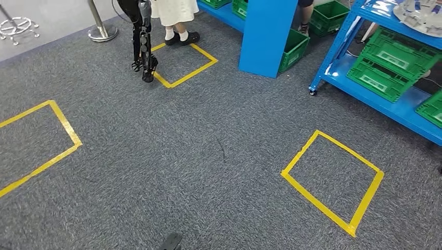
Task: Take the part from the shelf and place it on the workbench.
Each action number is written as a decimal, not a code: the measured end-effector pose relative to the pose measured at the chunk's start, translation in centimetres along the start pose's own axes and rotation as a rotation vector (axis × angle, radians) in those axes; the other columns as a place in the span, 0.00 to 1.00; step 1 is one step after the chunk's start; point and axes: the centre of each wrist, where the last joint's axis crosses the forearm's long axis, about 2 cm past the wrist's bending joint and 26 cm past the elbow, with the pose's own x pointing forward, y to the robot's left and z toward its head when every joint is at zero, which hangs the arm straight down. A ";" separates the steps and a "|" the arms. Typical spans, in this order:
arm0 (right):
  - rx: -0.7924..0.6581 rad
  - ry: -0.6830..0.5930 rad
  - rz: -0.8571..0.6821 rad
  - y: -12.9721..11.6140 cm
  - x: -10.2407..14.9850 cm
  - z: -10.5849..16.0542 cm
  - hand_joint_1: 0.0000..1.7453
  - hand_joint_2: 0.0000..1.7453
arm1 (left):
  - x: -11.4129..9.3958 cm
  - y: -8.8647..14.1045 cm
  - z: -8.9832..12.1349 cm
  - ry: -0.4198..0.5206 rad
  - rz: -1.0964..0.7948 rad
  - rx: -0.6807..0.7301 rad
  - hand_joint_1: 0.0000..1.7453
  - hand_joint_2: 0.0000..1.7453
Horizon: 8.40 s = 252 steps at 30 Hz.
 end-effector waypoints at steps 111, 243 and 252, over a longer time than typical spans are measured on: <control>0.068 0.009 0.111 1.6 -0.9 0.8 0.00 0.00 | -2.0 0.5 0.8 0.031 0.022 0.119 0.00 0.00; 0.094 0.058 0.121 2.2 -0.7 1.0 0.00 0.00 | -0.9 1.3 0.3 0.011 0.009 0.093 0.00 1.00; 0.093 -0.018 0.095 1.7 -0.5 0.8 0.00 0.00 | -0.2 0.9 0.0 0.018 0.014 0.093 0.00 1.00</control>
